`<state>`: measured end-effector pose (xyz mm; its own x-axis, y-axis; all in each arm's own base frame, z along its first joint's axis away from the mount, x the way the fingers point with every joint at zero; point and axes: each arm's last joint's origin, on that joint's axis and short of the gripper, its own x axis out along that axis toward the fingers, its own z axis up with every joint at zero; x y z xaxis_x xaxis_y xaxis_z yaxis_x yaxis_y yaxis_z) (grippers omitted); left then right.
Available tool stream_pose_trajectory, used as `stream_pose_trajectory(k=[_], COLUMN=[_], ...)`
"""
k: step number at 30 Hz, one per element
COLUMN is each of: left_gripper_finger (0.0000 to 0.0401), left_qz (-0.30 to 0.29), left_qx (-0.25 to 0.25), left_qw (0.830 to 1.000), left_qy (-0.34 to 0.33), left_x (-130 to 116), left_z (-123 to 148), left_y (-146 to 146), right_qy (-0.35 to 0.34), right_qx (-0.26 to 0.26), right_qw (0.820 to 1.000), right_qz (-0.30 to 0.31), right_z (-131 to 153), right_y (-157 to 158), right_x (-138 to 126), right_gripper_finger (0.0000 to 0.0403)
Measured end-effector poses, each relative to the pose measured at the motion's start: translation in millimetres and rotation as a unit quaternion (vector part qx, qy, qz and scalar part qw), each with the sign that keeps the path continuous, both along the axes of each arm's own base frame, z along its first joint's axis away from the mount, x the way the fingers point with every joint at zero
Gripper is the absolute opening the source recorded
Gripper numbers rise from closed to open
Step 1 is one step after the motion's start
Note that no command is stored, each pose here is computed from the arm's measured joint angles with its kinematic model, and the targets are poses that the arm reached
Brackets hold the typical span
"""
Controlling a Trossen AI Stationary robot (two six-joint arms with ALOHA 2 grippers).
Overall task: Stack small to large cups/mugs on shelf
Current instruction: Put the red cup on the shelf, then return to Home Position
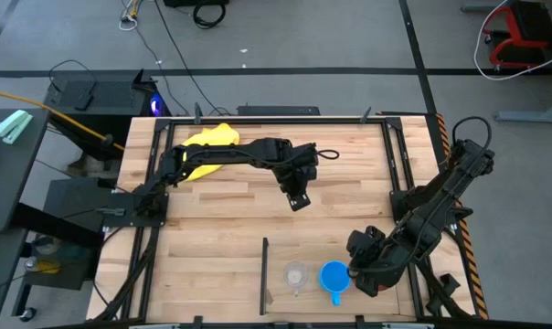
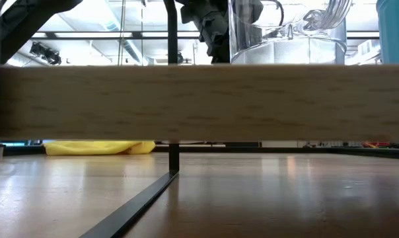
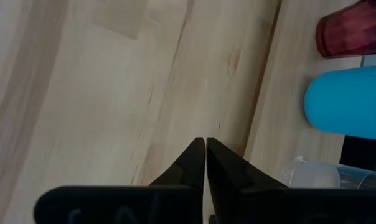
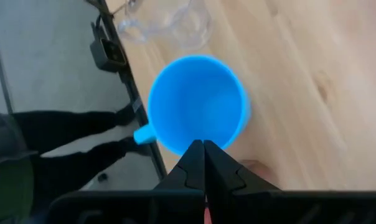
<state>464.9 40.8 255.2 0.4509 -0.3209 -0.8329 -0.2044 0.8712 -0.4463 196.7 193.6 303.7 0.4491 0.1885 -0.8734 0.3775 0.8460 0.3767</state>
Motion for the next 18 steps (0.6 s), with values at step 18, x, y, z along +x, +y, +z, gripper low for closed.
stream_pose_trajectory(k=[18], left_gripper_finger=[0.0025], left_qz=[-0.010], left_qx=[0.010], left_qw=[1.000], left_qy=[0.007], left_x=[-1.5], left_z=[-1.1], left_y=[-1.6], right_qy=[0.015], right_qx=[-0.022], right_qw=[0.999], right_qz=[-0.021], right_z=[2.8], right_y=[-2.3], right_x=[-16.1], right_gripper_finger=[0.0002])
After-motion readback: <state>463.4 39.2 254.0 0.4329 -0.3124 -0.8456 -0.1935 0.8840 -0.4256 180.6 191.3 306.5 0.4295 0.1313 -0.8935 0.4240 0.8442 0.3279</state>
